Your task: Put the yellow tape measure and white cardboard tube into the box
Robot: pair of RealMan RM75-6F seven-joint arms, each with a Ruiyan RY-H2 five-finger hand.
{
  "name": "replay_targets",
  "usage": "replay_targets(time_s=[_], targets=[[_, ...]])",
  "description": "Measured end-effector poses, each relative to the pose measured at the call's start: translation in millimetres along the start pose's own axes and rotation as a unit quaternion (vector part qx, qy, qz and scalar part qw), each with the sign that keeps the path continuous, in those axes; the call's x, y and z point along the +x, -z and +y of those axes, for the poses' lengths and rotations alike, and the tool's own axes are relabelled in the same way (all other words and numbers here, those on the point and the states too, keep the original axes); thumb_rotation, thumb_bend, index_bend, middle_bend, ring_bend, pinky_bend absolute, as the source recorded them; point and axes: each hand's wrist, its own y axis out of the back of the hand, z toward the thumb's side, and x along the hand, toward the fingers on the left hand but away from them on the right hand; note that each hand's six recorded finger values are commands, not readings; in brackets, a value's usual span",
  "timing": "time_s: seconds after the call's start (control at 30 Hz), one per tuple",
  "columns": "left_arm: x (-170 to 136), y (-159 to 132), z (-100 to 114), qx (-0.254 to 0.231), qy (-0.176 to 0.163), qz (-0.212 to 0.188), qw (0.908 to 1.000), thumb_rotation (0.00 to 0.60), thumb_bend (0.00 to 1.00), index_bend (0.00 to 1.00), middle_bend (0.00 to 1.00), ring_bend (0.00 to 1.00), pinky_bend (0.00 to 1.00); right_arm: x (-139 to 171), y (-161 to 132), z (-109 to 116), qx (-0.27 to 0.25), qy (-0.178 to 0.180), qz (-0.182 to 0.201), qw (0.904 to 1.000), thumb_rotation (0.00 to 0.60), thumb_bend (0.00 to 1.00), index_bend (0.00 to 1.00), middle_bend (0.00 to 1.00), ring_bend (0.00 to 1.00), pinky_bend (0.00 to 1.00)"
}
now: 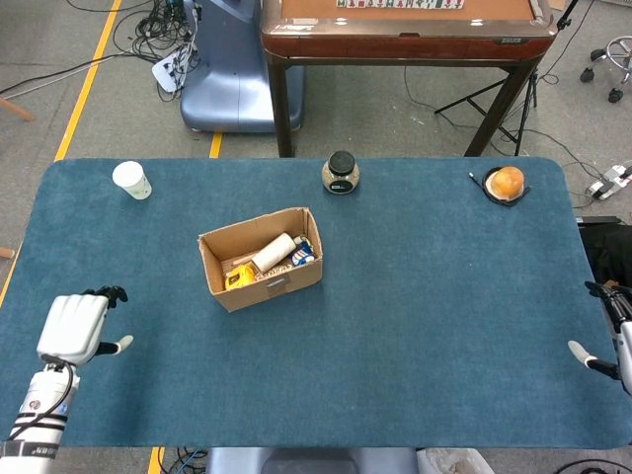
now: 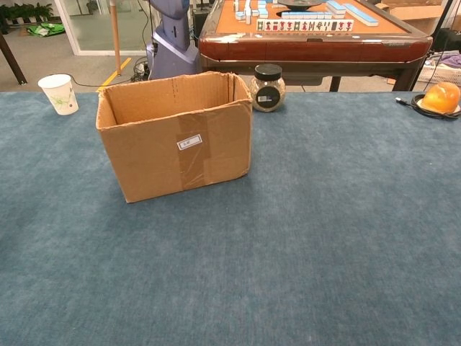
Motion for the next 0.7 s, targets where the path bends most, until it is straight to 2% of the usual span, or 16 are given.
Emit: replay_targets(time_s=[0.13, 0.3, 0.5, 0.7], targets=[[-24, 14, -13, -0.023, -0.001, 0.003, 0.9997, 0.6, 0.13, 0.41, 0.44, 0.39, 0.58, -5, 3, -5, 0.01, -0.001, -0.015, 0.9998, 0.6, 0.11, 0.23, 0.3, 0.19, 0.43], [-46, 36, -28, -0.028, -0.007, 0.013, 0.9995, 0.6, 0.13, 0.41, 0.42, 0.35, 0.48, -8, 2, -9, 0.014, -0.006, -0.018, 0.9997, 0.6, 0.11, 0.23, 0.3, 0.2, 0.43], [-57, 64, -40, -0.046, -0.021, 0.035, 0.9981, 0.6, 0.13, 0.43, 0.42, 0.34, 0.46, -11, 4, -14, 0.018, -0.011, -0.024, 0.9995, 0.6, 0.11, 0.23, 0.3, 0.2, 0.43], [-57, 71, -47, -0.055, -0.014, 0.036, 0.9977, 0.6, 0.13, 0.43, 0.41, 0.34, 0.46, -16, 6, -17, 0.017, -0.02, -0.029, 0.9992, 0.6, 0.11, 0.23, 0.3, 0.2, 0.43]])
